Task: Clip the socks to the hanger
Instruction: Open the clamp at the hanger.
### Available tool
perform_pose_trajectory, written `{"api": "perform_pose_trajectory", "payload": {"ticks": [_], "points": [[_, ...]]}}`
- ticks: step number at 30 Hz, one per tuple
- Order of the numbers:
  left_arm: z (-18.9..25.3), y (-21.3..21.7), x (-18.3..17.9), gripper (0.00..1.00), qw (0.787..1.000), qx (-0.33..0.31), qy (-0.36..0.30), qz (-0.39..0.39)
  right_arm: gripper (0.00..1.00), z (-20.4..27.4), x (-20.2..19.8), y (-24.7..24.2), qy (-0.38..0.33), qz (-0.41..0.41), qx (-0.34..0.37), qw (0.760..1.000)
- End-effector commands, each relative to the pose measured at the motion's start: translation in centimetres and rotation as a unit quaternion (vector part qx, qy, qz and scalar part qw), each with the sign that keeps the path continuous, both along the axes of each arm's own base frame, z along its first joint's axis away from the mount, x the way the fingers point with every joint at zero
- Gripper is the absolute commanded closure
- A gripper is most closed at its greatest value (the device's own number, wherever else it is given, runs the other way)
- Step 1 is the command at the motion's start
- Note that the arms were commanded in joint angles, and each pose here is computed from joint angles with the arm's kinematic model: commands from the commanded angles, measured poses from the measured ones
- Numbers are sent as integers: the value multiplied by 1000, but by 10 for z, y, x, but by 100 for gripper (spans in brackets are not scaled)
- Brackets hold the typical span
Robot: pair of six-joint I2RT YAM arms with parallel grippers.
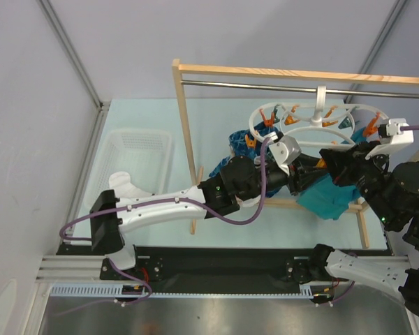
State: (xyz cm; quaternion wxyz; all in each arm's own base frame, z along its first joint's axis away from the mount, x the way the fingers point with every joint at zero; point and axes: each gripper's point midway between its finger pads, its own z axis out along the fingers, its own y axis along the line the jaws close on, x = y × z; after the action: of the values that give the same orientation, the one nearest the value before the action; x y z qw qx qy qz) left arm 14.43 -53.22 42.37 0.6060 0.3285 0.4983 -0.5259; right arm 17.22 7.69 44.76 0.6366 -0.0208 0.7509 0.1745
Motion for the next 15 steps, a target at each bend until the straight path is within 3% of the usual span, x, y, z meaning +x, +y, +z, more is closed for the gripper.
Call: {"api": "perform_pose_trajectory", "payload": {"ticks": [1, 6, 11, 15], "points": [[44, 21, -27, 56, 998, -52, -20, -42, 100, 9, 5, 0, -14, -14, 16, 1000], [45, 40, -35, 32, 997, -61, -22, -48, 100, 7, 6, 0, -10, -17, 10, 1000], [50, 82, -50, 37, 997, -50, -19, -59, 100, 4, 6, -1, -7, -19, 6, 1000], [29, 126, -50, 39, 999, 3, -2, -33, 100, 6, 2, -5, -8, -17, 10, 1000]]}}
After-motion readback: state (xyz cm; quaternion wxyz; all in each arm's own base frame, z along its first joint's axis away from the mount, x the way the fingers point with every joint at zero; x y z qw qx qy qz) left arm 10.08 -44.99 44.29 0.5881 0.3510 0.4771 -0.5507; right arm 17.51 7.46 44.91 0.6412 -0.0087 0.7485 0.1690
